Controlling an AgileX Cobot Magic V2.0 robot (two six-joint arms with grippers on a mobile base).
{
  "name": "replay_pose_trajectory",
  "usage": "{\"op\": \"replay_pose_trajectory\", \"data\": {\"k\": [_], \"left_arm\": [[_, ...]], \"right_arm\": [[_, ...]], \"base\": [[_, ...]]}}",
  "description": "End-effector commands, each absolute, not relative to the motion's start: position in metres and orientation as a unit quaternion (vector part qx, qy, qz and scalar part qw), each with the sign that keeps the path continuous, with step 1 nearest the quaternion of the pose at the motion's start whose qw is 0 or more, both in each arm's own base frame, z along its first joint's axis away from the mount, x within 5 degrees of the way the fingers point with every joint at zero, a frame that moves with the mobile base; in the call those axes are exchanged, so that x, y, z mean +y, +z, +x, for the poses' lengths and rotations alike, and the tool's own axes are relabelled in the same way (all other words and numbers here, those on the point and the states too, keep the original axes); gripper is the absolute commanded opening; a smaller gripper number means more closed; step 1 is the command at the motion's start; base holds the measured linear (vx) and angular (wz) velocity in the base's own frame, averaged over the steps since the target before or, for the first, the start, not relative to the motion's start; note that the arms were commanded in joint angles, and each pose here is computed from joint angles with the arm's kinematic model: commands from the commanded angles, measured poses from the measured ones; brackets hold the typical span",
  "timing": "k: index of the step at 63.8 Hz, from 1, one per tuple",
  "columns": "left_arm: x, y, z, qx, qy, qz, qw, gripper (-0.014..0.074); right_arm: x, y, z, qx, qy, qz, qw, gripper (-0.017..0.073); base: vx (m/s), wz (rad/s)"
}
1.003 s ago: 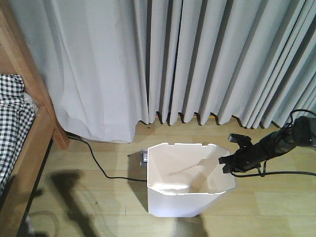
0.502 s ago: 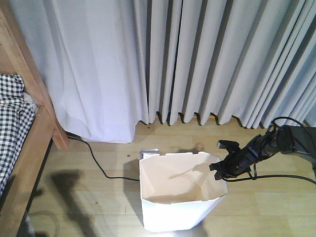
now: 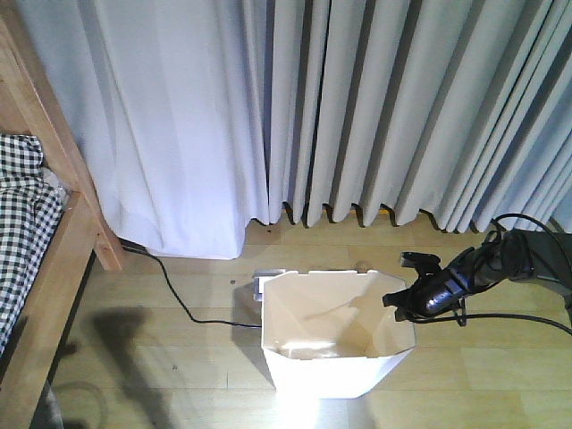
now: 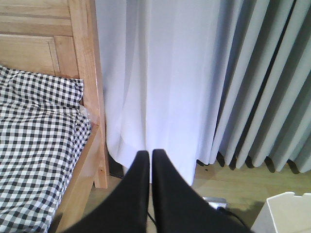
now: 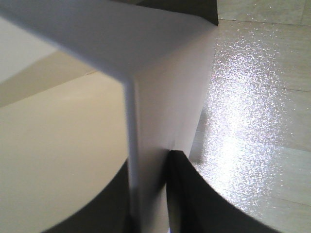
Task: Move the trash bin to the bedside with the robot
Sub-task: 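Set the bin down beside the bed and open the right gripper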
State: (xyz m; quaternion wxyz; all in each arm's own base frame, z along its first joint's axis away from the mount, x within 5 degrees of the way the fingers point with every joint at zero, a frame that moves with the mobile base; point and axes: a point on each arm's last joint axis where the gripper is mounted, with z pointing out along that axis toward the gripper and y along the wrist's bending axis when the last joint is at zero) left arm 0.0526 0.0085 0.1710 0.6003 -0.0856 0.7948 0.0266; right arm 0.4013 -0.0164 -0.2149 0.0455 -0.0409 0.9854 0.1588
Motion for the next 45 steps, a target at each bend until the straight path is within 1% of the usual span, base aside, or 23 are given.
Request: {"op": "replay_pose_trajectory", "data": {"k": [1,18,24,45], "left_arm": [[0.0082,0.1764,0.0535,0.771,0.024,-0.084,0.631,-0.0006],[0.0082,0.1764,0.0535,0.771,0.024,-0.084,0.631,-0.0006],[0.0082,0.1764,0.0535,0.771,0.024,-0.084,0.631,-0.0006],[0.0082,0.1764,0.0535,0.771,0.024,-0.084,0.631,-0.0006]], "right_arm": [[-0.0143,-0.1843,0.4253,0.979,0.187,-0.033,0.073,0.0118],[-0.0147,-0.1926,0.4204,0.980,0.182,-0.029,0.069,0.0182],[-0.0143,-0.1925,0.4201,0.980,0.185,-0.027,0.066,0.0218],[-0.0142,-0.1925,0.4182,0.980,0.187,-0.033,0.057,0.0442]], "base": [[0.00,0.00],[0.00,0.00],[0.00,0.00],[0.00,0.00]]}}
